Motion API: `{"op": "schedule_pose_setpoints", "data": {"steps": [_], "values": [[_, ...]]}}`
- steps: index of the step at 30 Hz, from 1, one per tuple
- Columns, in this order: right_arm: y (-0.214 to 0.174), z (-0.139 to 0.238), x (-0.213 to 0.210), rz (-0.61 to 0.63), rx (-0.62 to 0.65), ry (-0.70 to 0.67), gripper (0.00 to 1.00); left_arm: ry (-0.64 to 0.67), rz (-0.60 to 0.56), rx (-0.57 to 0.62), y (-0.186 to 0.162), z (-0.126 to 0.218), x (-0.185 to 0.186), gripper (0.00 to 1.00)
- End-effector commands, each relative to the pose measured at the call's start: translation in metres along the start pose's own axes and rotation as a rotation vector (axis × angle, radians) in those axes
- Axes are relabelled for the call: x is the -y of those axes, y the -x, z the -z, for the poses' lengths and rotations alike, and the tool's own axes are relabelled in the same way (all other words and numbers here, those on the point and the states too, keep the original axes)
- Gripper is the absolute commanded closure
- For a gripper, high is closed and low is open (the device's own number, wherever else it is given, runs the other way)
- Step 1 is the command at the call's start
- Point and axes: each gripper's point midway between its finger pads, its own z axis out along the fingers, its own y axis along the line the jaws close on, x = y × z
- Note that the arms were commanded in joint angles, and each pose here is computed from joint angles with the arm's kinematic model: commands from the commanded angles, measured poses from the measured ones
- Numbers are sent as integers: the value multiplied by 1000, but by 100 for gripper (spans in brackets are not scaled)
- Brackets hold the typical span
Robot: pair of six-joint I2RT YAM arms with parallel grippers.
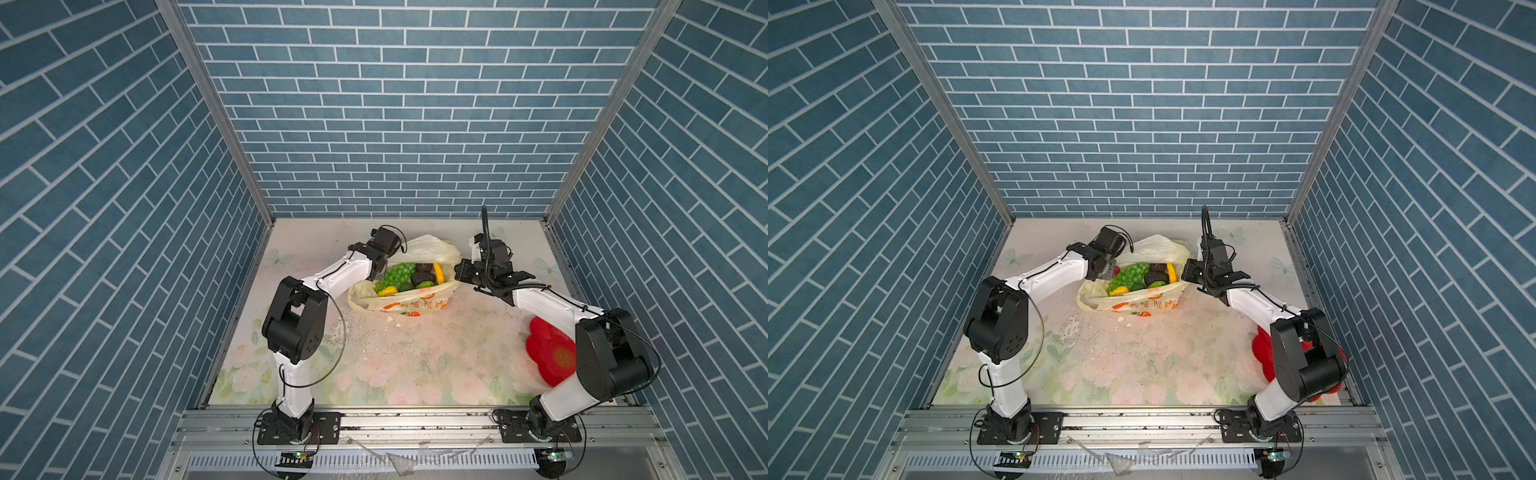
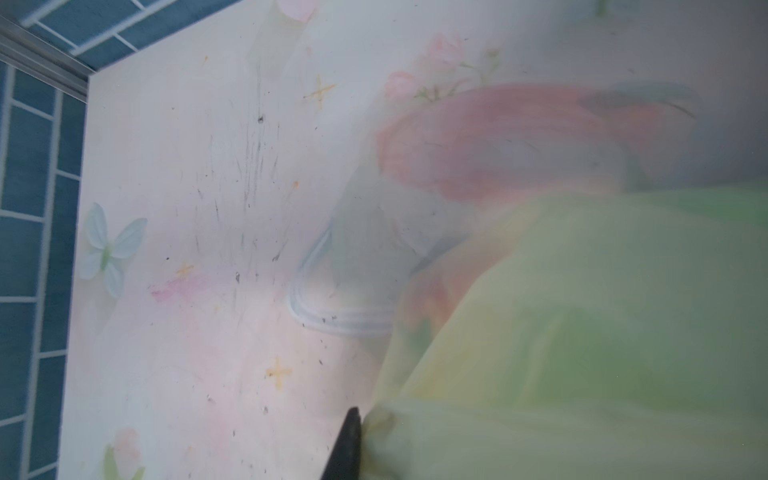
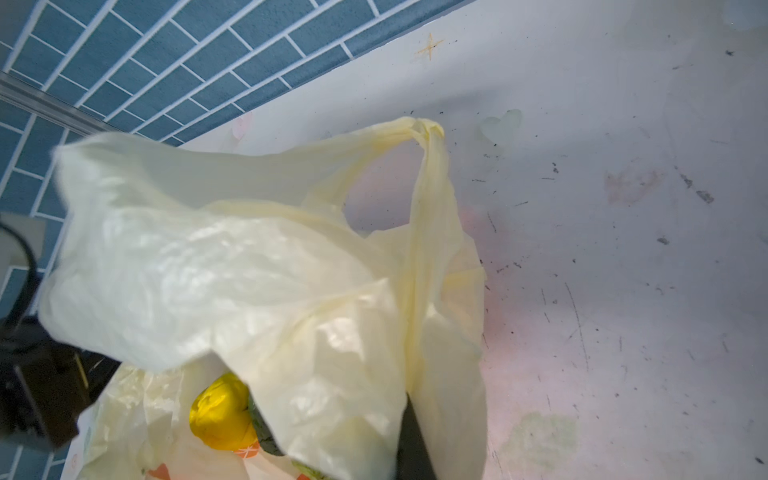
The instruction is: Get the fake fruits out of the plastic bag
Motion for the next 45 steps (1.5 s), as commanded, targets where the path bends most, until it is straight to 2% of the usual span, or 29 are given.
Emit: {"op": "schedule_pose_setpoints", "data": {"steps": [1,4,7,8,10,12,15,17,20,25,28,34,37,39,42,45], "values": [[1,-8,16,47,-11,-25,100,-182,251,-80,5,-20,-21,98],[1,-15,15,39,-18,7,100,-237,366,-111,7,-27,-41,100],[6,-20,2,34,-25,62,100,-264,349,-111,17,-23,-41,100],[8,-21,-2,31,-26,78,100,-292,335,-109,20,-20,-34,97],[11,-23,-11,37,-25,92,100,-304,306,-103,23,-14,-26,82],[12,-24,-16,43,-23,85,100,-264,284,-93,22,-5,-27,59],[13,-21,-14,20,-5,61,100,-207,321,-58,12,14,-40,32],[11,-20,-16,14,4,61,100,-168,361,-21,4,30,-50,20],[7,-16,-22,30,24,49,100,-186,413,-6,-11,43,-54,12],[2,-11,-31,42,49,49,100,-266,427,-62,-34,37,-33,11],[2,-9,-36,29,52,64,100,-294,422,-114,-47,21,-21,16],[11,-7,-35,-88,69,160,100,-365,433,-162,-65,3,-2,39],[22,-7,-24,-203,95,230,100,-369,470,-152,-71,-2,-12,72],[30,-8,-19,-253,112,274,100,-392,551,-145,-78,-8,-26,97],[40,-14,-12,-323,130,326,100,-378,641,-92,-83,-10,-54,100],[52,-26,-15,-370,144,393,100,-359,670,-20,-80,-2,-73,100]]}}
